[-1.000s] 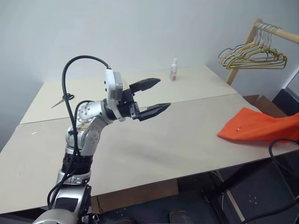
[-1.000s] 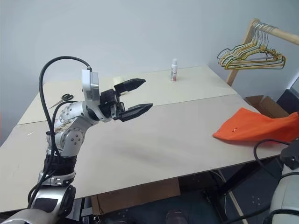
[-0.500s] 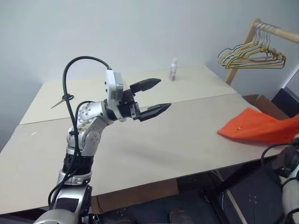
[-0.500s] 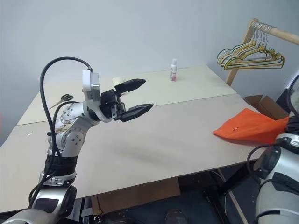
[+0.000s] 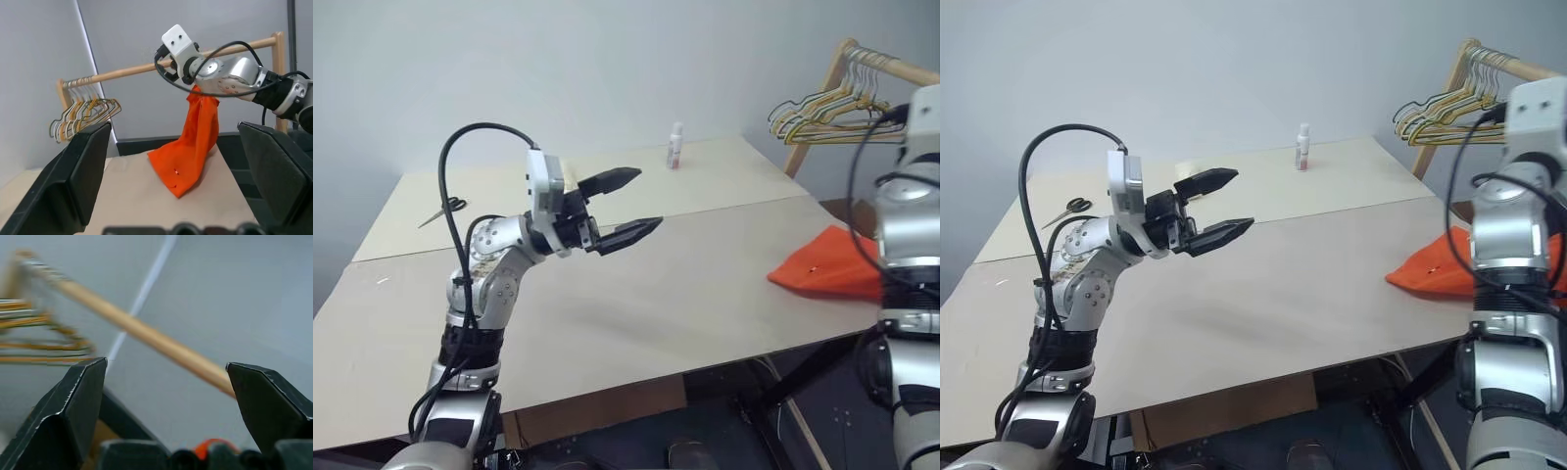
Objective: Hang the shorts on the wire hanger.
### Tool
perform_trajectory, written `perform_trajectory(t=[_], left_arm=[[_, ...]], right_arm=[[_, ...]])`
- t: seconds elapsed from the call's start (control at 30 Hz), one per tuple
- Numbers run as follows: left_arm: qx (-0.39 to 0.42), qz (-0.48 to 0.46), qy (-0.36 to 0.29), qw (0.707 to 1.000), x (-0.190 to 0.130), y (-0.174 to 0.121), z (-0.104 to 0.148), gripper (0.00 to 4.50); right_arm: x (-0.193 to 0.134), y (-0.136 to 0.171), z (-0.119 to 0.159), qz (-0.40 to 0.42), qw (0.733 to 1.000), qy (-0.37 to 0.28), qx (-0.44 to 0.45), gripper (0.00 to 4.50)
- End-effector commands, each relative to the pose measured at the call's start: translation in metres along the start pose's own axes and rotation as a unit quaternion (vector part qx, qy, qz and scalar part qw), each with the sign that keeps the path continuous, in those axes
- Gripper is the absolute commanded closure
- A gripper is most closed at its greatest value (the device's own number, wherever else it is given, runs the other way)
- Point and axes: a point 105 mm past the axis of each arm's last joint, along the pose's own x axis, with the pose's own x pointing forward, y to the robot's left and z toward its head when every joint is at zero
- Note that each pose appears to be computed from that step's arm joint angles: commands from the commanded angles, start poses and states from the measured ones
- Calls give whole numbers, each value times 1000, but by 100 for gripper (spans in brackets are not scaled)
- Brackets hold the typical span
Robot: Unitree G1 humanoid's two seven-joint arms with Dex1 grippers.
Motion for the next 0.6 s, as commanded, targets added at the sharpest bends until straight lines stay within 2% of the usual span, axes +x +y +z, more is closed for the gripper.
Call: perform_trajectory(t=[0.03, 0.13, 0.27, 0.4, 0.6], left_arm=[[10, 21, 4, 1000, -14, 5, 8, 0], [5, 52, 16, 999, -26, 10, 5, 0], [11, 89, 40, 995, -41, 14, -2, 0], [22, 123, 63, 990, -53, 15, -9, 0], [23, 136, 104, 985, -66, 6, -23, 0]], right_arm=[[-17, 21, 27, 79, 994, -70, -2, 2], [-37, 48, 26, 165, 982, -92, -13, 2], [-68, 80, 28, 296, 947, -120, -15, 2], [-97, 99, 26, 433, 891, -137, -30, 2], [-139, 108, 9, 567, 806, -154, -68, 2]])
